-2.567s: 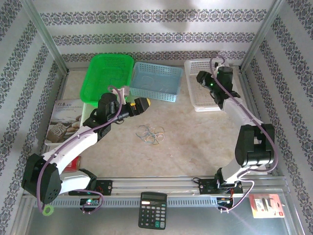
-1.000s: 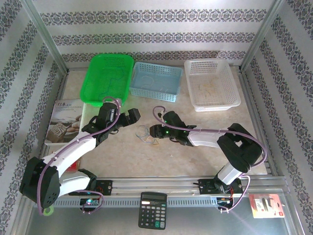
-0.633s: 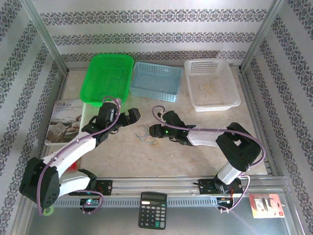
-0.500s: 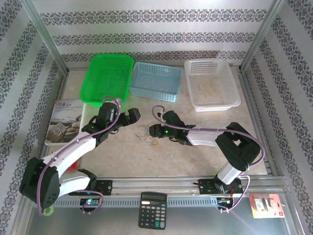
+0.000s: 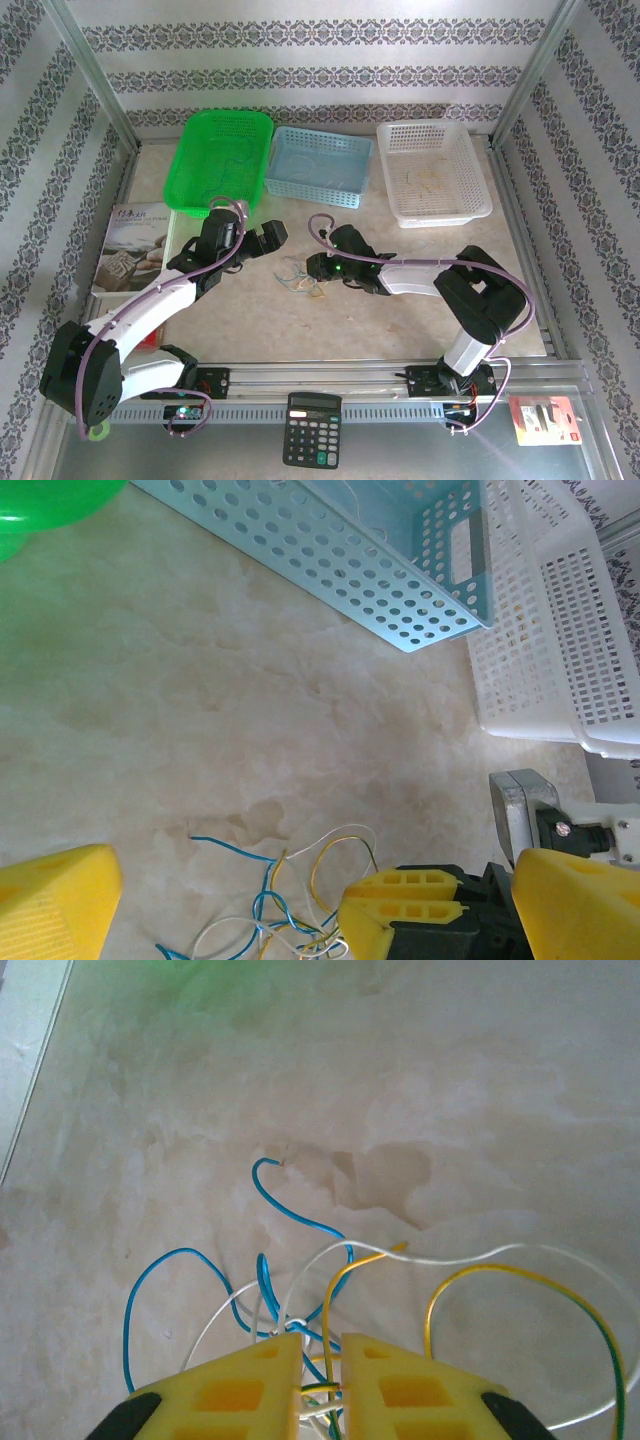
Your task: Untangle the cables
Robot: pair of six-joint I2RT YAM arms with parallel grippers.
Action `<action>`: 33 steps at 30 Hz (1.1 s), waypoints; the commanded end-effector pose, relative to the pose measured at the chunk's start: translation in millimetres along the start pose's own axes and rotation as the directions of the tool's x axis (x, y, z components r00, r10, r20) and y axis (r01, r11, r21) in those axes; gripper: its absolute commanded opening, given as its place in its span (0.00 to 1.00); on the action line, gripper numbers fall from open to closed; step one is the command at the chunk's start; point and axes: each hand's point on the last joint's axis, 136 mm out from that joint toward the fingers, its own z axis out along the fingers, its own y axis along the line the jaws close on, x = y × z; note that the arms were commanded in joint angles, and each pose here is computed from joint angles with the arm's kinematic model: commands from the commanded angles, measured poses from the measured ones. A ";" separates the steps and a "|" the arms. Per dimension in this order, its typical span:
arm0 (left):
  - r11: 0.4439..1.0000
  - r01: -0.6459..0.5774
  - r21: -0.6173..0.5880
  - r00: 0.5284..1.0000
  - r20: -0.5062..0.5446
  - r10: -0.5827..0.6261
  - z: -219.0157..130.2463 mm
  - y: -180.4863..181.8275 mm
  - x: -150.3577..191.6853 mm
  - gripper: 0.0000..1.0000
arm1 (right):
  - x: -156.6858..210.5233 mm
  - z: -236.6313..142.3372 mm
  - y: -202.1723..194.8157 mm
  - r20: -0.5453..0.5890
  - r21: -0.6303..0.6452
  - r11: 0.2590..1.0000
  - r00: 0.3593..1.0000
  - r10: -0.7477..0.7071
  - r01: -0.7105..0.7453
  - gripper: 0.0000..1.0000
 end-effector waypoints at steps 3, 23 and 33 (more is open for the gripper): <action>1.000 0.007 0.031 1.000 0.030 -0.008 -4.1 -3.4 -7.3 1.00 | -19.4 -5.8 11.4 0.034 -0.059 0.998 0.999 0.002 0.000 0.00; 0.947 -0.159 0.281 0.987 0.052 0.151 -7.1 -34.4 9.3 1.00 | -81.9 -95.4 80.5 0.232 -0.238 0.969 0.973 -0.015 0.071 0.00; 0.888 -0.254 0.383 0.966 0.060 0.251 -3.9 -42.9 30.6 0.96 | -104.2 -117.8 94.4 0.303 -0.283 0.957 0.953 0.022 0.068 0.00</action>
